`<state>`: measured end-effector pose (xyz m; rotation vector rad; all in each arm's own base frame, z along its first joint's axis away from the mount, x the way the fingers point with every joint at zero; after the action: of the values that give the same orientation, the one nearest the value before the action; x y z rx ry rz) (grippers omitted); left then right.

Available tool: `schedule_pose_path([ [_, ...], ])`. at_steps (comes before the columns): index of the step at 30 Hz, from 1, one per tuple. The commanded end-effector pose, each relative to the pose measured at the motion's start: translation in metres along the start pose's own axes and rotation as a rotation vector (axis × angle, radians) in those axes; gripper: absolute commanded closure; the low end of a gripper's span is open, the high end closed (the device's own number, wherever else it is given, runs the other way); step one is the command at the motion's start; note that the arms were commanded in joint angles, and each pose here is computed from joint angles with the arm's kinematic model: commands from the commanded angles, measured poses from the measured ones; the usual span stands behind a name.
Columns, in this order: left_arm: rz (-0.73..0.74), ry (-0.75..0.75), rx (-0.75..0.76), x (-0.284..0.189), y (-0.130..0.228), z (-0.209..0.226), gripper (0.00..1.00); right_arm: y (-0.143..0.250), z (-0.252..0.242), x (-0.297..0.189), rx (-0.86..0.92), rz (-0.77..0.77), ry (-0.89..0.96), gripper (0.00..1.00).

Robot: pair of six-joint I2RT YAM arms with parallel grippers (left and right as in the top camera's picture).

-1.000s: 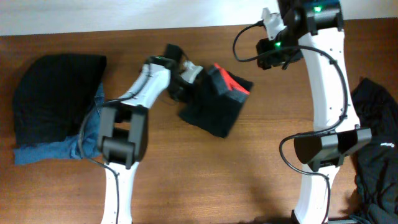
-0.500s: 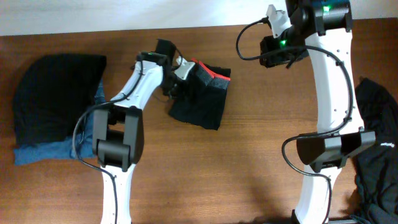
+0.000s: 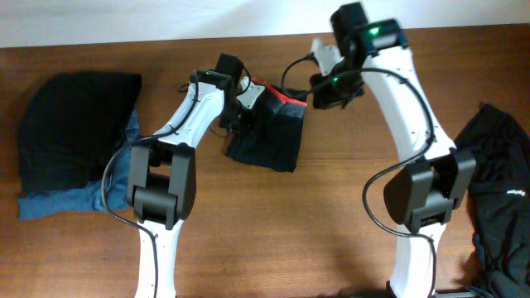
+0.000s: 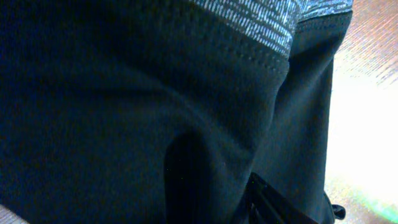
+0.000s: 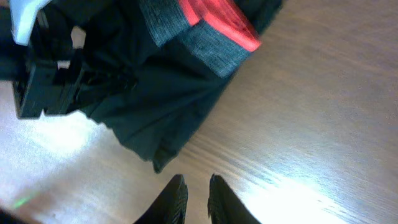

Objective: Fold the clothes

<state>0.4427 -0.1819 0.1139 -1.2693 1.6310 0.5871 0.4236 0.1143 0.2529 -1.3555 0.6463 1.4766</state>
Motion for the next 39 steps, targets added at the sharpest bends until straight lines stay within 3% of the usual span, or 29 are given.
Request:
schedule_pose_path([
  [1,-0.028,-0.016,0.010,-0.014,-0.002,-0.003,0.50,0.003,0.010,0.021,-0.005,0.012,-0.083,0.82],
  [14,-0.027,-0.016,0.010,-0.014,-0.002,-0.003,0.50,0.009,0.006,0.096,0.014,-0.050,-0.143,0.80],
  [25,-0.014,-0.016,0.004,-0.014,0.001,-0.003,0.50,0.016,0.008,0.127,0.000,-0.055,-0.141,0.79],
  [39,0.006,-0.027,-0.022,-0.019,0.004,0.003,0.04,0.018,0.000,0.154,0.042,-0.023,-0.141,0.79],
])
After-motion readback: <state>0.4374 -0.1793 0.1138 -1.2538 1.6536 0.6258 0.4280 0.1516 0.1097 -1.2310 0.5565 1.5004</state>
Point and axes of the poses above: each gripper's point midway between its finger pads, its own x axis out along the fingers, its own z axis along the line the jaws close on, y = z × x, the point moved 10 cm from there along -x, back along the fingers, and after that the axes turned 4 degrees about -x, right-handed, at the moved point
